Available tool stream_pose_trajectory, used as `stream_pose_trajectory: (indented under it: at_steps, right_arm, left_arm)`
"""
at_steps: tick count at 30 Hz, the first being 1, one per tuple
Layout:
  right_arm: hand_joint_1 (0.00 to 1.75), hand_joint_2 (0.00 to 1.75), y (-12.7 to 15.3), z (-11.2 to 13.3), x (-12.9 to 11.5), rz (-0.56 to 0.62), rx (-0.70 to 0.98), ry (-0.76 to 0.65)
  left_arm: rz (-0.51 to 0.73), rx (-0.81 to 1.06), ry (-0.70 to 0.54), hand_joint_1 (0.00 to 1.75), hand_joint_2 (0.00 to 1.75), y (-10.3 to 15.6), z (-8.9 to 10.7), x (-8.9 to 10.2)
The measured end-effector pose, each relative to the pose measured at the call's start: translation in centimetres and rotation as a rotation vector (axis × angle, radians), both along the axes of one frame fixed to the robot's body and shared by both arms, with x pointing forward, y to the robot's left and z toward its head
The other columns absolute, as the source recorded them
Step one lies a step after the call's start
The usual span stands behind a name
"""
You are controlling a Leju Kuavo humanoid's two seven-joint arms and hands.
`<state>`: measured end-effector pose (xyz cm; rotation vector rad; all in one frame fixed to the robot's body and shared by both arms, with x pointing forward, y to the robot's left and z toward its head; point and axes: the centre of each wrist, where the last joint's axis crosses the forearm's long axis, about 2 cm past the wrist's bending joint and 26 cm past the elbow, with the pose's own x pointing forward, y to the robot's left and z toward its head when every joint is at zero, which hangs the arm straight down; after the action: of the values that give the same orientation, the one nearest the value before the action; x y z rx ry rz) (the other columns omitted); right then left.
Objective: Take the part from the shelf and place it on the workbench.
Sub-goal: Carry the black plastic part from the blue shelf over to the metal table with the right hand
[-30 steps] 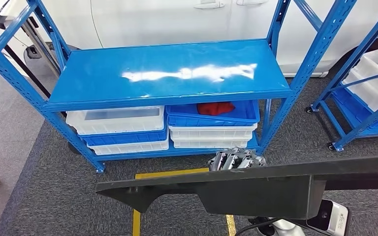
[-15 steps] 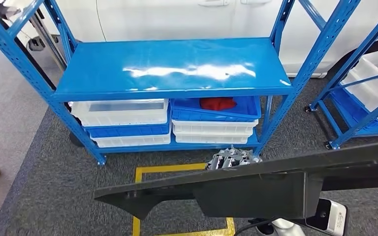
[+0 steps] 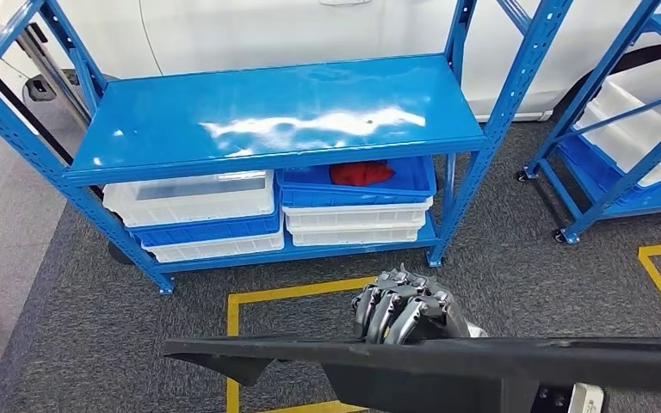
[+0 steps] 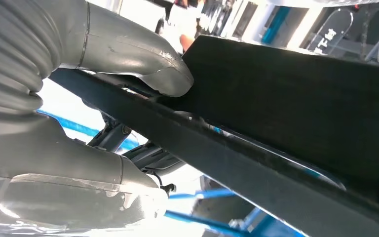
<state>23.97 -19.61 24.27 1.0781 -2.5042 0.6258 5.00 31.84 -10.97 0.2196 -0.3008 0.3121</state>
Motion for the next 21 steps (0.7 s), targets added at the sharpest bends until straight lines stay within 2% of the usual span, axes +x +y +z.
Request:
stream_pose_trajectory:
  at_steps: [7,15,21]
  right_arm:
    - [1.75,1.75,-0.1,0.3,-0.4,-0.028,0.001,-0.020]
    - [1.75,1.75,0.4,1.6,-1.7,-0.133,0.035,-0.084]
    - [1.75,1.75,0.7,1.6,-2.2,-0.123,0.028,-0.091]
  left_arm:
    - [-0.010,0.015,-0.003,0.00,1.75,0.1,0.0,-0.1]
    - [-0.078,0.032,-0.002,0.00,1.75,0.8,0.1,0.1]
    - [-0.096,0.032,0.002,0.00,1.75,0.9,0.0,0.0]
